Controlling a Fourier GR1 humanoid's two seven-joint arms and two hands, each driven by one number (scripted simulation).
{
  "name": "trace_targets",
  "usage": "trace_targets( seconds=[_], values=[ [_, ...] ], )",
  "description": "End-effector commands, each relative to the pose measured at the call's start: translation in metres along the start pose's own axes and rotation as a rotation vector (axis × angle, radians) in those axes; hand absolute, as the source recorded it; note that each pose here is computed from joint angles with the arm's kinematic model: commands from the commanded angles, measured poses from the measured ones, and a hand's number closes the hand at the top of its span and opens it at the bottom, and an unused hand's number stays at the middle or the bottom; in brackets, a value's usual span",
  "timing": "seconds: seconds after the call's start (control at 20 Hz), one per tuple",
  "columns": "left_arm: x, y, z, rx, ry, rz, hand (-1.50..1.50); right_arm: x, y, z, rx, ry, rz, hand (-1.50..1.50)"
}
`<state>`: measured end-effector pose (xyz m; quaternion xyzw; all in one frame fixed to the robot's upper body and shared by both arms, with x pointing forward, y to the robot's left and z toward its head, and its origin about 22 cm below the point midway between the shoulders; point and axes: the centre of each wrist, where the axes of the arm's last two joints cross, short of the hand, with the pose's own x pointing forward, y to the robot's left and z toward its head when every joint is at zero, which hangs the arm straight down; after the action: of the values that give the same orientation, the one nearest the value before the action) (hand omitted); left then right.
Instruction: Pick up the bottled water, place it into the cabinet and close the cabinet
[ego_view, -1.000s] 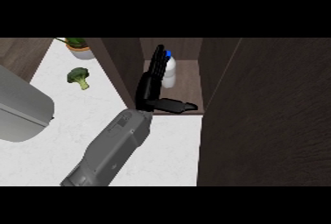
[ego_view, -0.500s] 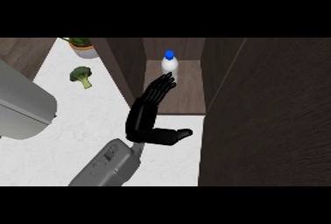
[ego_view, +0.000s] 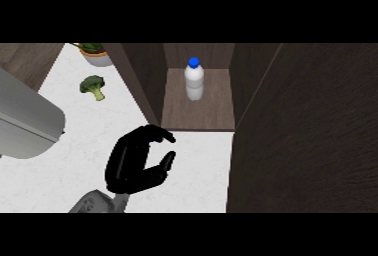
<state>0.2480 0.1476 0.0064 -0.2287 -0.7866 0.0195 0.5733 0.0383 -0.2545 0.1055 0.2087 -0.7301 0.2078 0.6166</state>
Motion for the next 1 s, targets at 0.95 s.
trace_targets(
  seconds=[0.95],
  values=[
    [0.087, 0.091, 0.085, 0.162, -0.03, 0.02, -1.5, 0.056, 0.044, -0.036, 0.515, -0.08, 0.084, 1.5]
  ],
)
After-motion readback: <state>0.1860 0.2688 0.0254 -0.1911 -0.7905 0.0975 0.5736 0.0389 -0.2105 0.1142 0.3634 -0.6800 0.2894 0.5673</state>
